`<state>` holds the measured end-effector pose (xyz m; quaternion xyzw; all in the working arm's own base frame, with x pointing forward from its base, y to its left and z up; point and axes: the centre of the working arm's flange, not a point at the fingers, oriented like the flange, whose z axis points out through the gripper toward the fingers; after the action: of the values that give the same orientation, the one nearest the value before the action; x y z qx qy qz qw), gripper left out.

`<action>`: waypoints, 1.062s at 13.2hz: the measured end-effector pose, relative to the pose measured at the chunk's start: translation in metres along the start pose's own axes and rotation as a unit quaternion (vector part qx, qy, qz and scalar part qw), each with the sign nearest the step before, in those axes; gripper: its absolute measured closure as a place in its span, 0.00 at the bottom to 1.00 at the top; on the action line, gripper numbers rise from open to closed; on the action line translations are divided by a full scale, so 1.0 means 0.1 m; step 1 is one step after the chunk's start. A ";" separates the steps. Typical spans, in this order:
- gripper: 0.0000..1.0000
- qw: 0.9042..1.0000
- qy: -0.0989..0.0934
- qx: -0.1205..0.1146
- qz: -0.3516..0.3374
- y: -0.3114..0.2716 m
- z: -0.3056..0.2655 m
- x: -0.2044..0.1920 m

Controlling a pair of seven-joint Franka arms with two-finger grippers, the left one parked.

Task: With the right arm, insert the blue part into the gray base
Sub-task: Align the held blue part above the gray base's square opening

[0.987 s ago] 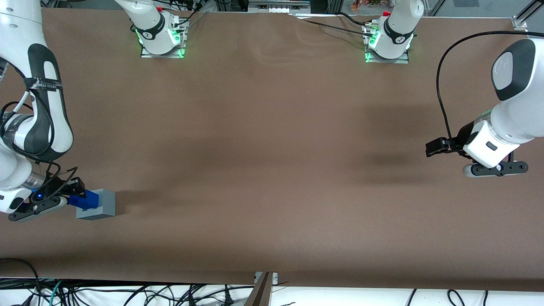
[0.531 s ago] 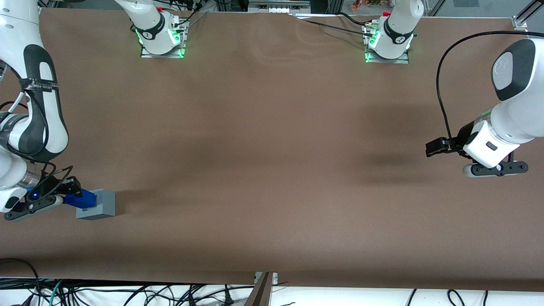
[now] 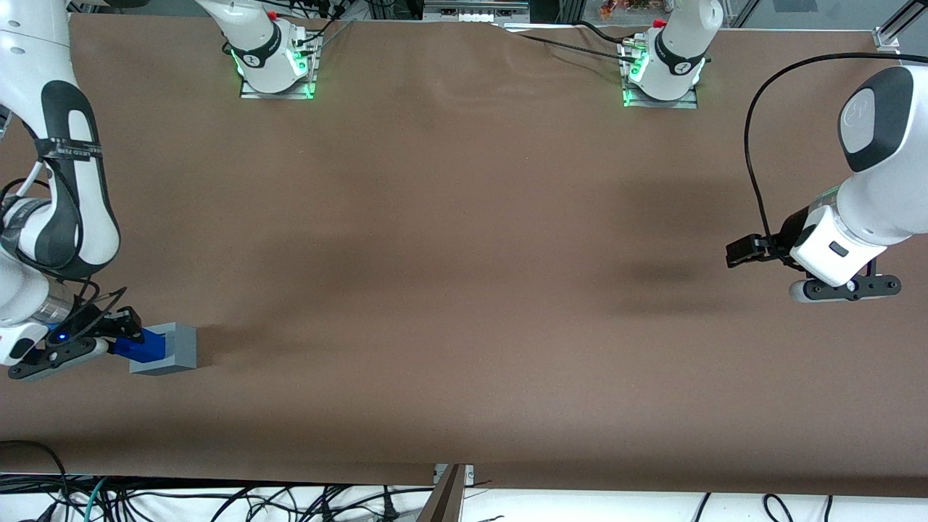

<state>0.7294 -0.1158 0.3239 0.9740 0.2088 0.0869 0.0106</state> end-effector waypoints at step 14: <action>0.51 1.000 -0.005 0.007 0.006 0.02 0.01 -0.03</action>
<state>0.7278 -0.1185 0.3230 0.9757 0.2036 0.0810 0.0039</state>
